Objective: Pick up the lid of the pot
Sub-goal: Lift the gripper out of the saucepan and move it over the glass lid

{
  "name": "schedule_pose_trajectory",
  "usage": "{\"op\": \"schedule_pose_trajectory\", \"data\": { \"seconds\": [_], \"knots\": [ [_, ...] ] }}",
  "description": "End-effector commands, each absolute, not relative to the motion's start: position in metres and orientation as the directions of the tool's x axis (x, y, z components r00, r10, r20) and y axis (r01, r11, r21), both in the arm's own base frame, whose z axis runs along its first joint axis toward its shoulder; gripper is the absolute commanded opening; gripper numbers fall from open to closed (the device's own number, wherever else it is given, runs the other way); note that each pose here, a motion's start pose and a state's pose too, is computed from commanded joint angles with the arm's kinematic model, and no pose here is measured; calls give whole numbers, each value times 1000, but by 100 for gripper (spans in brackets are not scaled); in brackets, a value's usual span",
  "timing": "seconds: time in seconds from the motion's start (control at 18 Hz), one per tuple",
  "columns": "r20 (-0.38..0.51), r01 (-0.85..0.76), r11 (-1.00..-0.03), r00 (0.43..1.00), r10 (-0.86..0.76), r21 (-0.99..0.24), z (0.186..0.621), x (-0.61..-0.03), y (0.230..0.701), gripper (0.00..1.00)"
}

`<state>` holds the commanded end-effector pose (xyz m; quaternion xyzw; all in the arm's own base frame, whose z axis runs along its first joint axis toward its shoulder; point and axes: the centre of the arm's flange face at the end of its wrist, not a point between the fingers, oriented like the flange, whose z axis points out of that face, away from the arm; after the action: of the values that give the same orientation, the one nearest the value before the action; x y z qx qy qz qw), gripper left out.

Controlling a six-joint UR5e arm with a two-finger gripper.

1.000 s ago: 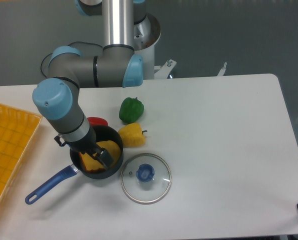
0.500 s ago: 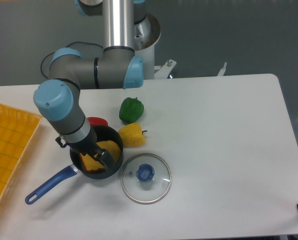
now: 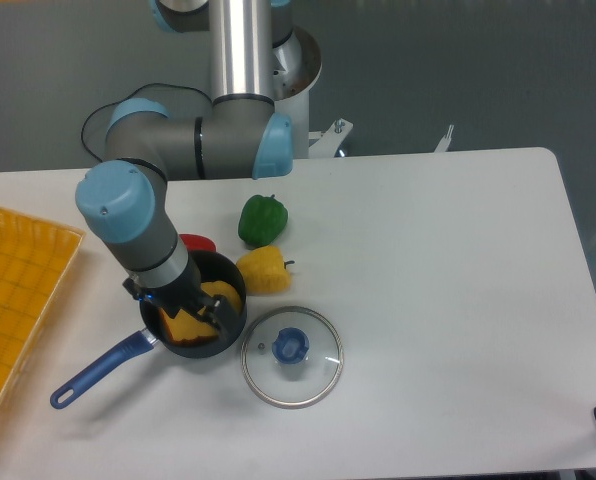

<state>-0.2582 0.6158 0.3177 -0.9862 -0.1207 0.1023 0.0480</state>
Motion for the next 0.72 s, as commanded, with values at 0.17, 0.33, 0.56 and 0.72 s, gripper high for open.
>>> {"op": "schedule_pose_trajectory", "data": {
  "seconds": [0.17,0.33,0.56,0.72],
  "knots": [
    [-184,284,-951,935,303,-122,302,-277,612,100],
    [-183,312,-942,926,330,-120,297,-294,610,100],
    [-190,272,-957,939,286,-95,294,-297,605,100],
    [-191,160,-985,967,169,-63,292,-304,601,100]
  ]
}}
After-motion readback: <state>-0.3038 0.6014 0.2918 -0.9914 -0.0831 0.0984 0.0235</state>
